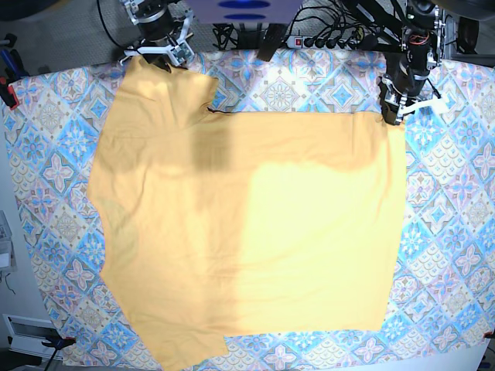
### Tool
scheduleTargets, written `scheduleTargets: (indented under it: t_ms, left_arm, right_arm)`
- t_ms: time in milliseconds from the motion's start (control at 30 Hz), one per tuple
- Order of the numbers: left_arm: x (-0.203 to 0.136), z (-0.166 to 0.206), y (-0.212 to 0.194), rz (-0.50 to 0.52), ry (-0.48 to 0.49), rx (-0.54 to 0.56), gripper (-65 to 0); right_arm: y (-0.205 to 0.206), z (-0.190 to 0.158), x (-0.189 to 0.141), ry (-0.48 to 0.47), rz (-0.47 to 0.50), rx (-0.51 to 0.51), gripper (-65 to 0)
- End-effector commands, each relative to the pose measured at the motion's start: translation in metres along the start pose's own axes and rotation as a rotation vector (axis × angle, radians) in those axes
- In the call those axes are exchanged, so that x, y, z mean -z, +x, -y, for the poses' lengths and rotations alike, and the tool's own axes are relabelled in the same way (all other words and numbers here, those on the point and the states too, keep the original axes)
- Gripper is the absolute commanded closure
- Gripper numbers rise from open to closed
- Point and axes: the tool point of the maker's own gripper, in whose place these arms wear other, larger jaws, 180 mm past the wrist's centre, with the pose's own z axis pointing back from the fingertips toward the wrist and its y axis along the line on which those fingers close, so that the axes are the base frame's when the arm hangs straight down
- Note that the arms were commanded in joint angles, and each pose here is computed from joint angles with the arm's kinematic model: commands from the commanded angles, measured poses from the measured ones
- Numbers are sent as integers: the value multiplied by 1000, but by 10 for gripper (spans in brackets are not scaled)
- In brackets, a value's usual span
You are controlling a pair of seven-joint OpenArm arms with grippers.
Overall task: Fold the T-shirt properly
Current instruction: 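Grasp the shirt's shoulder edges with both grippers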
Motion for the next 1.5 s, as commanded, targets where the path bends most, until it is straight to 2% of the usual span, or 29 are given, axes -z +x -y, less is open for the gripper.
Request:
scheduleTargets:
  t_ms: [0, 167, 433, 733, 1033, 1467]
  left_arm:
    - [-1, 7, 8, 13, -24, 17, 0]
    - [-1, 7, 8, 13, -24, 17, 0]
    - [-1, 7, 8, 13, -24, 17, 0]
    - [-1, 7, 7, 10, -24, 17, 0]
    - [-9, -6, 1, -7, 6, 19, 0]
    - [-36, -41, 13, -44, 87, 9, 0]
  right_arm:
    - [6, 6, 1, -22, 27, -6, -184]
    - [-14, -6, 4, 8, -36, -11, -182]
    - [-10, 0, 11, -4, -26, -13, -176]
    - [-6, 5, 14, -15, -20, -12, 0]
    - [-3, 2, 2, -9, -5, -10, 0]
    - [-27, 6, -15, -10, -60, -25, 0]
